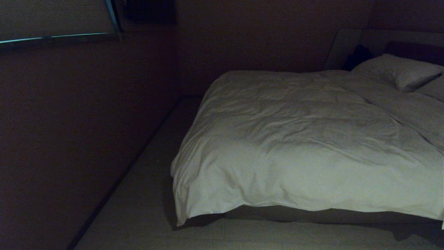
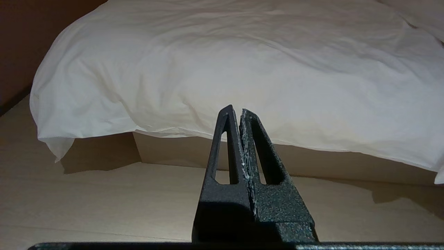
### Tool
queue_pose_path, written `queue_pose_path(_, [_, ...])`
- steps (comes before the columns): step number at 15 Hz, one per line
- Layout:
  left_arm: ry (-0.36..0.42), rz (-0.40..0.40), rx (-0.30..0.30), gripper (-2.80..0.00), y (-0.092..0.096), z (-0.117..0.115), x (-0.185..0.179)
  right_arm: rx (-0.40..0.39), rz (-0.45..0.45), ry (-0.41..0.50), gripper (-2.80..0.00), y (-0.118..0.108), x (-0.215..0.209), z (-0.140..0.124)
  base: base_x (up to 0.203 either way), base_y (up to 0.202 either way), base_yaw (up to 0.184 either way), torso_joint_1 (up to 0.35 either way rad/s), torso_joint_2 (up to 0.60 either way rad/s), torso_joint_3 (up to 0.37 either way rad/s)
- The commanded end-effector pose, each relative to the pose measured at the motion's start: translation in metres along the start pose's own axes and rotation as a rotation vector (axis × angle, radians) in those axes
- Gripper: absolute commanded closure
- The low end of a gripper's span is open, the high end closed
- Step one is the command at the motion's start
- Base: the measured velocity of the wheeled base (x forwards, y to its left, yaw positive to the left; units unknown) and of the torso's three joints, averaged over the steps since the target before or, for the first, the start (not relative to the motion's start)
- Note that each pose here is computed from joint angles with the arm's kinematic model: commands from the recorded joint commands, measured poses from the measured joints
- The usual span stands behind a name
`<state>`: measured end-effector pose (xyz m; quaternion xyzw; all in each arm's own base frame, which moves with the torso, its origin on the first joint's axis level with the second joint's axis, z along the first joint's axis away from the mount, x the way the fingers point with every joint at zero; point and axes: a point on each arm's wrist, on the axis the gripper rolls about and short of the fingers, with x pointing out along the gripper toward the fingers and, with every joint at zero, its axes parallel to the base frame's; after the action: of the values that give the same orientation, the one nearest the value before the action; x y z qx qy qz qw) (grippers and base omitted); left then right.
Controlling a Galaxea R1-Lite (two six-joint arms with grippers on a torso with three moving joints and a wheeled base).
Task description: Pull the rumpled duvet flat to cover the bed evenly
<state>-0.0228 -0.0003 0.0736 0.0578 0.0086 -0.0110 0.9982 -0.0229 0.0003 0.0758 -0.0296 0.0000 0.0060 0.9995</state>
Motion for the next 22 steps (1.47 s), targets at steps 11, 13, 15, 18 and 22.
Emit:
queue_pose_path(11, [-0.002, -0.002, -0.004, 0.0, 0.0, 0.0001, 0.0, -0.001, 0.0, 0.001, 0.0, 0.0, 0.0001, 0.0, 0.0, 0.107, -0.002, 0.0, 0.0, 0.0])
queue_pose_path(13, [-0.002, -0.002, -0.004, 0.0, 0.0, 0.0001, 0.0, -0.001, 0.001, 0.001, 0.0, 0.0, 0.0001, 0.0, 0.0, 0.195, 0.0, 0.003, 0.01, 0.001])
queue_pose_path(15, [-0.002, -0.002, -0.004, 0.0, 0.0, 0.0001, 0.0, -0.001, 0.002, -0.001, 0.0, 0.0, 0.0, 0.0, 0.0, 0.195, -0.001, 0.004, 0.0, -0.001])
queue_pose_path(18, [0.0, -0.002, 0.0, 0.0, 0.0, 0.0, 0.0, -0.001, 0.001, 0.0, 0.0, 0.0, 0.0, 0.0, 0.0, 0.195, 0.001, 0.003, 0.0, 0.002])
queue_pose_path(22, [0.0, 0.001, -0.001, 0.0, 0.0, 0.0, 0.0, -0.001, 0.002, 0.0, 0.0, 0.0, 0.0, 0.0, 0.0, 0.196, 0.0, 0.002, 0.0, -0.001])
